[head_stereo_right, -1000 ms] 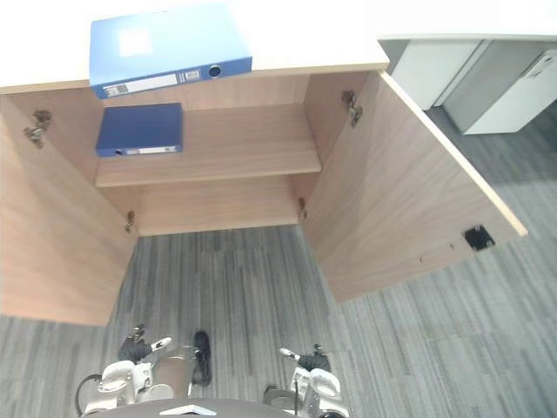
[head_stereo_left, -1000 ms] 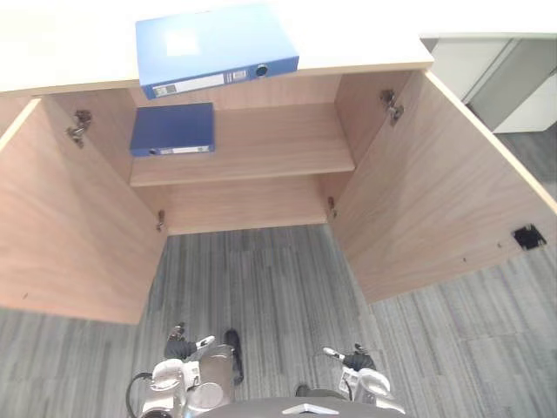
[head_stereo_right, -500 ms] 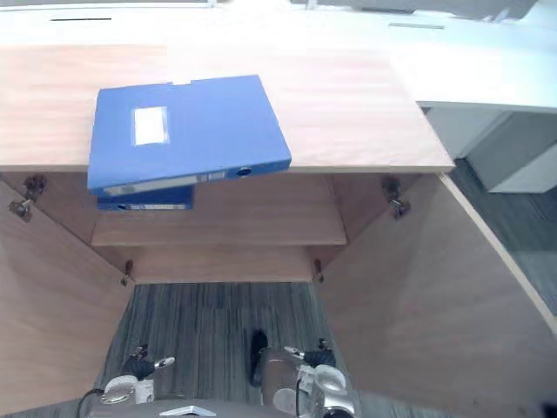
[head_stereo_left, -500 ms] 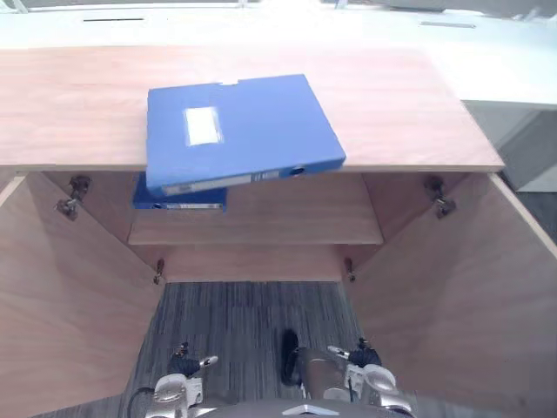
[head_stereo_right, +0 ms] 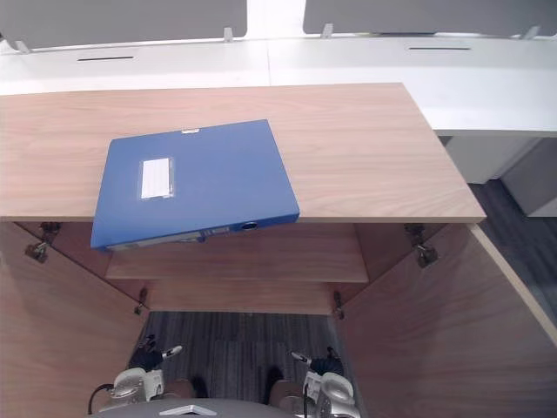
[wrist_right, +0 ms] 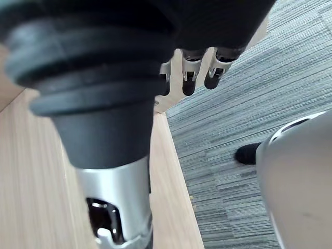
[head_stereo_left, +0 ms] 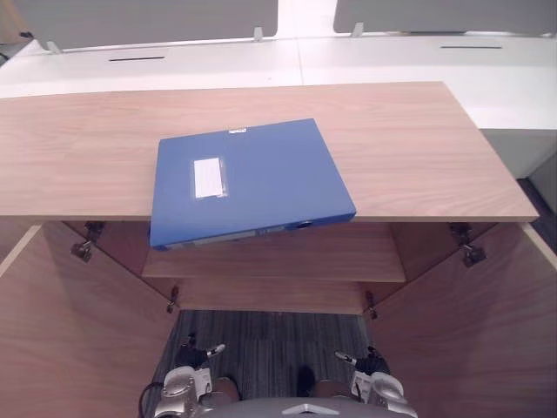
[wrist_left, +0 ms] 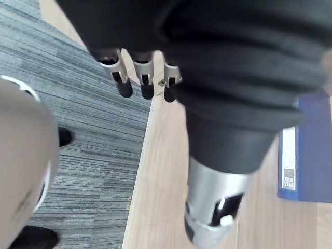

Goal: Walk over to the cabinet, pick up the folder, carry it to the office cabinet, place the folder inside the office cabinet, then close the office cabinet door

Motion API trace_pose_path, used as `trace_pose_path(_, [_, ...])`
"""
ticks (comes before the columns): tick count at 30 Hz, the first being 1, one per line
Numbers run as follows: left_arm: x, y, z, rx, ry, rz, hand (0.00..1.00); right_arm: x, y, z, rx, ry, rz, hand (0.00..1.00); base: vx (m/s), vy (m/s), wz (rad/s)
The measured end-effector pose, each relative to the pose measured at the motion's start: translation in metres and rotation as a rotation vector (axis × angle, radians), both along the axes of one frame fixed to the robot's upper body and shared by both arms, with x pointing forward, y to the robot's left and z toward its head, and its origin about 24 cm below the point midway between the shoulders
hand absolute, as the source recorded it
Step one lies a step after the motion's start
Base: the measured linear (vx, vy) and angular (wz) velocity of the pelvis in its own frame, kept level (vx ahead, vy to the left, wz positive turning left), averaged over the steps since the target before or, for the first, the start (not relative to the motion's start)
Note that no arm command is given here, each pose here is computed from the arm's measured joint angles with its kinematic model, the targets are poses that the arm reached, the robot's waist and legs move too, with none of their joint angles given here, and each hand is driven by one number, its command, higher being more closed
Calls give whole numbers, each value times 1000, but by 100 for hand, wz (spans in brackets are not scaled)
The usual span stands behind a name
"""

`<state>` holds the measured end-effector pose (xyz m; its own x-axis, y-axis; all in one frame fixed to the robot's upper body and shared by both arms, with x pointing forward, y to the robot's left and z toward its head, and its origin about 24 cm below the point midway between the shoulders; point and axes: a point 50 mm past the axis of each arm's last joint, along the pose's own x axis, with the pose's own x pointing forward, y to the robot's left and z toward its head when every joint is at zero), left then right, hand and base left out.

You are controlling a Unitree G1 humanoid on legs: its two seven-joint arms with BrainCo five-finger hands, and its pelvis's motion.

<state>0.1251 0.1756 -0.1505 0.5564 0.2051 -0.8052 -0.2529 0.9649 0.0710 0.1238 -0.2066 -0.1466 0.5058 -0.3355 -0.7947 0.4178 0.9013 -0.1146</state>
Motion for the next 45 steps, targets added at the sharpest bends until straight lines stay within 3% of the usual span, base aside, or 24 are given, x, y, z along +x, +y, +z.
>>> trace_pose_path(10, [-7,5,-2,49,32,-88,0,-13,2,-6,9,45,-9,0,29,59,0])
trace_pose_path(14, [1,4,8,76,-47,-95,0,-12,1,-5,0,47,9,0,-54,-26,5])
trace_pose_path(21, [37,12,83,120,-507,1,0,-7,2,0,-34,-2,41,0,-105,-13,12])
trace_pose_path(30, [46,10,179,176,-982,47,0,-14,4,2,-50,-12,56,0,-23,6,1])
trace_pose_path(41, [39,2,222,310,-1177,34,0,-20,8,-1,-64,13,83,0,43,1,5])
trace_pose_path(45, [37,-1,240,414,-1255,-52,0,-20,8,-3,-76,35,122,0,-31,-4,4])
